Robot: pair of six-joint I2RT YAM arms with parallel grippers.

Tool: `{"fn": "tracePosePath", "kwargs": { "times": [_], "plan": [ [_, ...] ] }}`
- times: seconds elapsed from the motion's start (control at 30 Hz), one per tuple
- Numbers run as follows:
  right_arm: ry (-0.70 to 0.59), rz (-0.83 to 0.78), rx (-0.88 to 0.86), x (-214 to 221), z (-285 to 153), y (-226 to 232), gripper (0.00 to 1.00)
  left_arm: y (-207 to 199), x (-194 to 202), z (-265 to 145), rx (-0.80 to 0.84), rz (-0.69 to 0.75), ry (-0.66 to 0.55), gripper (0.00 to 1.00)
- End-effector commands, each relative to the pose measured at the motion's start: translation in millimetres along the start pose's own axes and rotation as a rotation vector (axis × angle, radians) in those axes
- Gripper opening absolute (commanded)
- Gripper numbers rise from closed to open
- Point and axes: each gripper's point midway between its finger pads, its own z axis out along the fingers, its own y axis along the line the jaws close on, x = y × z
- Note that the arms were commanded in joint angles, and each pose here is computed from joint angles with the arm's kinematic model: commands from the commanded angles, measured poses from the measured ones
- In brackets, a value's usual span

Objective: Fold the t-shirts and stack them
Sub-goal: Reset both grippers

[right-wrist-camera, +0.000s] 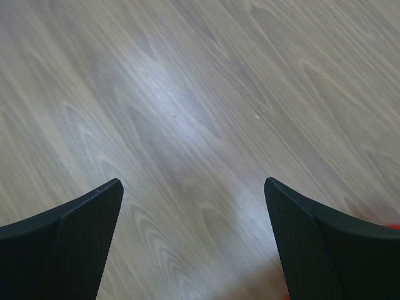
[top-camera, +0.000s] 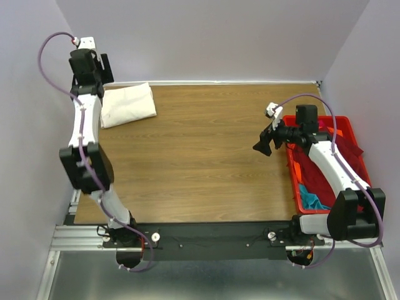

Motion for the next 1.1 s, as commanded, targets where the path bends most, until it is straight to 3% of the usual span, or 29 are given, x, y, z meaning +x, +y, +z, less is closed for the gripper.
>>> {"fn": "tracePosePath", "kwargs": {
  "times": [0.0, 0.1, 0.17, 0.23, 0.33, 0.47, 0.6, 0.77, 1.07],
  "plan": [
    [0.075, -0.039, 0.192, 9, -19, -31, 1.00, -14, -29, -72, 0.094, -0.128, -0.189, 0.96],
    [0.058, -0.049, 0.348, -5, -39, -49, 1.00, -30, -14, -106, 0.232, -0.205, -0.198, 0.98],
    [0.025, -0.036, 0.447, -18, -55, -58, 1.00, -55, 22, -119, 0.426, -0.238, -0.148, 0.98],
    [0.013, 0.003, 0.563, -25, -72, -68, 1.00, -76, 45, -139, 0.551, -0.221, -0.118, 0.98],
    [-0.001, 0.119, 0.696, -26, -89, -79, 1.00, -95, 59, -168, 0.604, -0.169, -0.131, 0.98],
    [-0.026, 0.244, 0.835, -23, -108, -87, 1.00, -122, 51, -216, 0.611, -0.048, -0.240, 0.98],
    [-0.118, 0.313, 0.929, -35, -125, -91, 1.00, -128, 67, -241, 0.609, 0.001, -0.269, 0.98],
    [-0.210, 0.427, 1.077, -40, -147, -102, 1.00, -123, 99, -255, 0.580, 0.019, -0.272, 0.98],
    [-0.250, 0.426, 1.184, -33, -169, -98, 1.00, -126, 91, -265, 0.602, 0.020, -0.302, 0.98]
  ]
}}
